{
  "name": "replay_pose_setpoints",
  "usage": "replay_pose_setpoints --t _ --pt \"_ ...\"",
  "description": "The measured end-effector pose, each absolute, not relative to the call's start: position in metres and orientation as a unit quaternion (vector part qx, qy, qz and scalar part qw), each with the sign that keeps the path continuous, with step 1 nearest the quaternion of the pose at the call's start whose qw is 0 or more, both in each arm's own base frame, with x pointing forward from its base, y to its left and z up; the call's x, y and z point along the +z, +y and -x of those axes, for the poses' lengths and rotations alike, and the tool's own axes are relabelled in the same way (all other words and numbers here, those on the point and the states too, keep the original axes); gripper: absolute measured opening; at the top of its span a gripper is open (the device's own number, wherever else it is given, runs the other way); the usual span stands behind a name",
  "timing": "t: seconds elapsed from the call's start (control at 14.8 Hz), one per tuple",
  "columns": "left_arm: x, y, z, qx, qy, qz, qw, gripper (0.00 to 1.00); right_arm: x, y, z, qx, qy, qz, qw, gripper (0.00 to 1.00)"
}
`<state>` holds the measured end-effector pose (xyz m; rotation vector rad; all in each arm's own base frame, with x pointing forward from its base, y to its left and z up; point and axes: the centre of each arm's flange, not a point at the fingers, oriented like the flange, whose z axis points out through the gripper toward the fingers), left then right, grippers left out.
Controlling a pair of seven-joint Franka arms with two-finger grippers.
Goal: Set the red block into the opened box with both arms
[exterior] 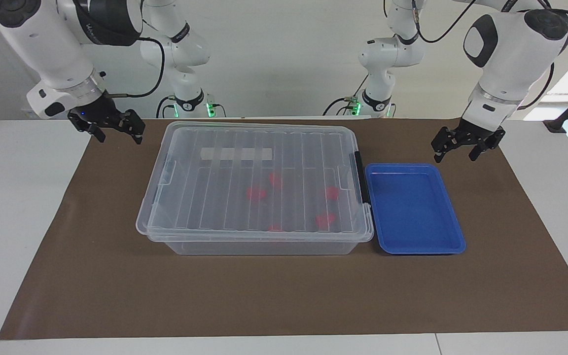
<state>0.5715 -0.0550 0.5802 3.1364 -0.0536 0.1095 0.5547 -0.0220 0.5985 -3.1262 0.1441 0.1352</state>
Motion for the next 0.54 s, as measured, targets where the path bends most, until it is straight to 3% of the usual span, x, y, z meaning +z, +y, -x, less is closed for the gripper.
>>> replay_pose_setpoints --t 0.54 --pt "0.5802 -0.055 -0.5715 0.035 -0.017 -0.999 0.001 1.0 0.6008 -0.0222 -0.5565 0.034 0.043 0.998 0.004 1.0"
